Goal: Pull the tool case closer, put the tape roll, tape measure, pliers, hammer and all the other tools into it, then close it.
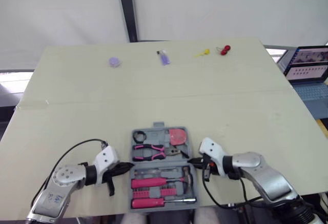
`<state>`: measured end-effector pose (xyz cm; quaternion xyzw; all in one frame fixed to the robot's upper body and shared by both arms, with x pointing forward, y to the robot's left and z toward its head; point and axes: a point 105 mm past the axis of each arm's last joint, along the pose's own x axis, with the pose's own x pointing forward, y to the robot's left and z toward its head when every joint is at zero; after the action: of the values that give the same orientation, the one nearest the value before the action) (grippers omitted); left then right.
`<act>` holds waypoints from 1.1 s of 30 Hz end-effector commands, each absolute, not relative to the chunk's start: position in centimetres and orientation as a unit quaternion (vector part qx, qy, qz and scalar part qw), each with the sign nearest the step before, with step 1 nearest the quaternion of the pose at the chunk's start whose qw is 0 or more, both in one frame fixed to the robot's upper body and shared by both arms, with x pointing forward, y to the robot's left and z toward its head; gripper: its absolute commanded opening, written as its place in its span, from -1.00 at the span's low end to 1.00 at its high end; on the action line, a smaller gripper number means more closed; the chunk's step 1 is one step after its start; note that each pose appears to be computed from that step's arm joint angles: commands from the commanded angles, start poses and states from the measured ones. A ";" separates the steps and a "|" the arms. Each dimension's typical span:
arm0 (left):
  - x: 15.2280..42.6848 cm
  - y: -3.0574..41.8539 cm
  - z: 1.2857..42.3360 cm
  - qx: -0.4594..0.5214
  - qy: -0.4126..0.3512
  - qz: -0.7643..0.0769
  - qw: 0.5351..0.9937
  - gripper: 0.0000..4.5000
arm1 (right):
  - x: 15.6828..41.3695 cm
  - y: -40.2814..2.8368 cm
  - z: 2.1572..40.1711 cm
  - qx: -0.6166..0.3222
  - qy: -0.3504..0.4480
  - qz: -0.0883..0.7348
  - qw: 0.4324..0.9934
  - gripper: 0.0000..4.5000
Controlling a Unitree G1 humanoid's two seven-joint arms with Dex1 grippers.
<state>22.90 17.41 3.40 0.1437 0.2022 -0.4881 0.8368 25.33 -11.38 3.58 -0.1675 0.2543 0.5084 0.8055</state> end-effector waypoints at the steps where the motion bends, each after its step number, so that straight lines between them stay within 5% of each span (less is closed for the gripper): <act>1: 22.8 18.7 3.4 0.143 0.203 -0.468 0.848 -0.99 | 25.5 -12.8 3.4 -0.190 0.256 0.491 0.811 -1.00; 5: 22.6 20.2 4.1 0.140 0.191 -0.460 0.856 -0.99 | 25.8 -15.0 4.1 -0.179 0.255 0.476 0.822 -1.00; 7: 22.9 20.7 5.3 0.130 0.169 -0.460 0.862 -1.00 | 26.3 -15.9 5.3 -0.147 0.250 0.469 0.834 -0.76; 16: 20.8 20.2 7.2 0.093 0.169 -0.536 0.822 -1.00 | 30.2 -15.5 9.7 0.012 0.223 0.444 0.868 0.98; 23: 18.3 17.6 6.8 0.054 0.209 -0.604 0.767 -1.00 | 33.3 -13.3 8.2 0.095 0.254 0.399 0.876 0.98; 33: 16.5 17.2 1.7 0.152 0.261 -0.636 0.710 -1.00 | 32.3 -10.3 6.7 0.186 0.315 0.402 0.840 0.98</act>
<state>16.87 16.84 2.70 0.1321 0.2499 -0.6367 0.7174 33.12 -11.41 6.89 0.1692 0.3043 0.3851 0.8547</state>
